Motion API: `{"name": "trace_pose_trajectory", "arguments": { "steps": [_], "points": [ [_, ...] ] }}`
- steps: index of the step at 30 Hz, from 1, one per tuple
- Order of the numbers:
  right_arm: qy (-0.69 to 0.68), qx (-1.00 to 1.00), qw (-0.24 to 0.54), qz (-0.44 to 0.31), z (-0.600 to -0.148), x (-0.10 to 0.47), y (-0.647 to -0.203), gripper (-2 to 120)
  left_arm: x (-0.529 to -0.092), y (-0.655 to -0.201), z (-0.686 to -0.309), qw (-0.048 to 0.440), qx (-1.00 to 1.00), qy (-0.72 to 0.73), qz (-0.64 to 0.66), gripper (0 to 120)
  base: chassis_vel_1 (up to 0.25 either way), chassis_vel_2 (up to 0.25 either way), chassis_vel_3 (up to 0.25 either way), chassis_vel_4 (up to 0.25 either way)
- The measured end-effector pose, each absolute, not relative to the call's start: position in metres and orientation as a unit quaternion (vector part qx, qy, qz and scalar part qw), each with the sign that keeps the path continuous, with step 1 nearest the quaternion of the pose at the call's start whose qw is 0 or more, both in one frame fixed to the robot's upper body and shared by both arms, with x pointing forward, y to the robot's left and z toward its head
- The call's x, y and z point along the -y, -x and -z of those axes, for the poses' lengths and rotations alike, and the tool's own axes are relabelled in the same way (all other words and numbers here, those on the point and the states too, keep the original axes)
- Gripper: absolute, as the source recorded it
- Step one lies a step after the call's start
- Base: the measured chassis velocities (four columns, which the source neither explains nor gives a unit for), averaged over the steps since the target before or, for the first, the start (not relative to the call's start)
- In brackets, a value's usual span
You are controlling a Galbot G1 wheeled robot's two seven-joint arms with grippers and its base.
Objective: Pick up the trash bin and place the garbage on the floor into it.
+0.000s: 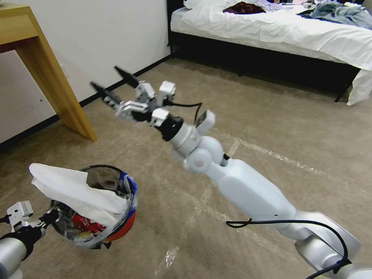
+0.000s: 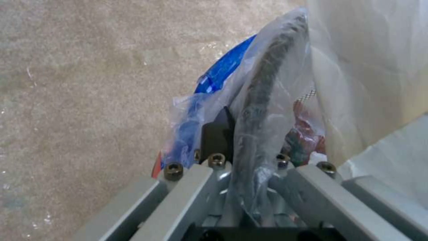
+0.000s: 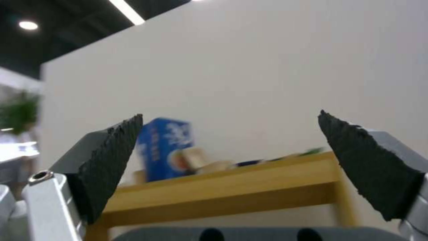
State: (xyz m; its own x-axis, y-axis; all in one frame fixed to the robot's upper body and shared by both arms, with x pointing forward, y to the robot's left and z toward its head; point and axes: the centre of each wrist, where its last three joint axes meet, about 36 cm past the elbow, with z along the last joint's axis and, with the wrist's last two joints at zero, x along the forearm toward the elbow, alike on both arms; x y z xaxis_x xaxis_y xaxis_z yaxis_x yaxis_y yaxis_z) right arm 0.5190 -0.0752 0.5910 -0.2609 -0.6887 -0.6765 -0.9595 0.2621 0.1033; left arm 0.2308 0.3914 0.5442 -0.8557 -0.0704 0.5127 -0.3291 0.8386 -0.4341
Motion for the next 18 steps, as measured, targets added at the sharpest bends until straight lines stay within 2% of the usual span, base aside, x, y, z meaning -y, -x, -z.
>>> {"name": "trace_pose_trajectory", "arguments": {
  "steps": [8,18],
  "points": [
    [0.477,-0.800,0.278,-0.236,-0.588,0.155,-0.522,100,-0.402,-0.237,-0.535,0.256,0.919,-0.115,-0.276,1,0.000,0.000,0.000,0.000],
    [0.450,-0.820,0.279,-0.217,-0.582,0.192,-0.510,100,-0.420,-0.250,-0.515,0.273,0.903,-0.118,-0.311,1,0.000,0.000,0.000,0.000]
  ]
}}
